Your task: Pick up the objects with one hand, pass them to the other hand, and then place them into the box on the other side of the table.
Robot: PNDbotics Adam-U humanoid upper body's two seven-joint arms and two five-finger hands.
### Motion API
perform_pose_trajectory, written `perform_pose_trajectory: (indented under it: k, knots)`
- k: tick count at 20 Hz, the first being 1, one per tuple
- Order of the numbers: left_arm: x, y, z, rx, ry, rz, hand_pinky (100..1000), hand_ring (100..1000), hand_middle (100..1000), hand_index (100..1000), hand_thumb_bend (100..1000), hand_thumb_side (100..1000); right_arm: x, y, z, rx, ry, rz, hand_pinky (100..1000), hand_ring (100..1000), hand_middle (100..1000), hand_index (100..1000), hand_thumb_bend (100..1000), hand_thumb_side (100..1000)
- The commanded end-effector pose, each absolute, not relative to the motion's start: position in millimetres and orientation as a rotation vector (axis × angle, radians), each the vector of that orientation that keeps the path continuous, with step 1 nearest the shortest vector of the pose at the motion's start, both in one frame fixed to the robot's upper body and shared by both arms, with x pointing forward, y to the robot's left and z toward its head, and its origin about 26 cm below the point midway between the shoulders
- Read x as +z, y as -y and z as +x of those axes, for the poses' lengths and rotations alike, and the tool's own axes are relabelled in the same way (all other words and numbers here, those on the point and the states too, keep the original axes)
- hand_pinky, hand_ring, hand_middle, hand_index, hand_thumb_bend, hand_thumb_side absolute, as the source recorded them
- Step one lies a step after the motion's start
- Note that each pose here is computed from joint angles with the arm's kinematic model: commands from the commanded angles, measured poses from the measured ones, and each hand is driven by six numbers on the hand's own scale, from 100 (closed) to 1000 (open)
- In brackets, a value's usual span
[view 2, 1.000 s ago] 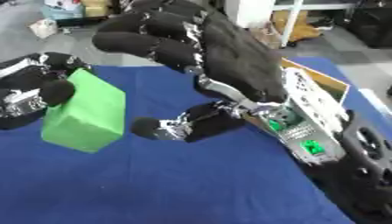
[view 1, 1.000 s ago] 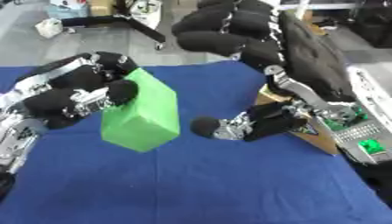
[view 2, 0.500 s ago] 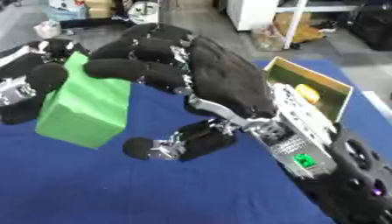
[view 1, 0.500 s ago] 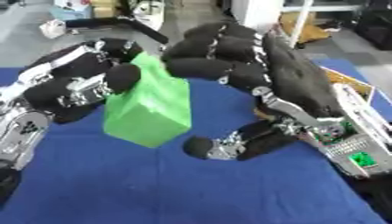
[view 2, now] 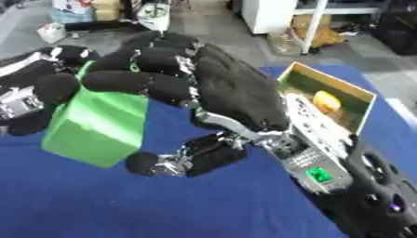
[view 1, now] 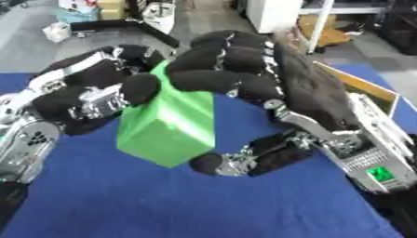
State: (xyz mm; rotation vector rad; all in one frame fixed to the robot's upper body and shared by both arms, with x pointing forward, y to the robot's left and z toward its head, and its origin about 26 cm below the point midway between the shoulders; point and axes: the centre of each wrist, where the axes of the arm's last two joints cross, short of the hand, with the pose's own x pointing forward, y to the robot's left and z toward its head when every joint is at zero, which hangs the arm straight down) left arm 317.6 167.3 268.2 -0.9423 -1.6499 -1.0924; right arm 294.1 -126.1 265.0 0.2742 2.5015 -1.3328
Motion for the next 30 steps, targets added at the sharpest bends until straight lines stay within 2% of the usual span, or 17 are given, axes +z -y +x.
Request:
perform_pose_trajectory:
  k: [1,7,16,21,23,27,30]
  knots:
    - [279,-161,312,-1.125,1.665,-0.979,684,499,462,595,156,282,273,126,290,-1.293,-2.477,0.296,838,802,815,924,413,240]
    - [281,-153,309,-1.125,1.651,-1.042,684,499,463,596,133,290,273,126,290,-1.275,-2.456,0.323,848,820,843,931,389,213]
    - [278,-147,309,-1.132,1.612,-1.062,686,502,466,597,125,301,272,125,289,-1.255,-2.454,0.333,831,798,808,913,364,196]
    - [276,-147,311,-1.134,1.603,-1.054,692,512,476,608,130,311,272,125,290,-1.184,-2.515,0.319,758,686,601,769,312,151]
    - [275,-148,311,-1.135,1.605,-1.052,698,518,483,615,122,322,273,126,290,-1.139,-2.546,0.312,727,631,519,676,303,139]
    - [272,-151,314,-1.128,1.602,-1.030,707,531,496,627,122,339,273,127,290,-1.034,-2.617,0.299,683,573,429,531,308,147]
    - [269,-155,317,-1.118,1.606,-1.012,713,550,518,648,155,369,272,128,290,-0.964,-2.662,0.298,661,547,392,487,300,149]
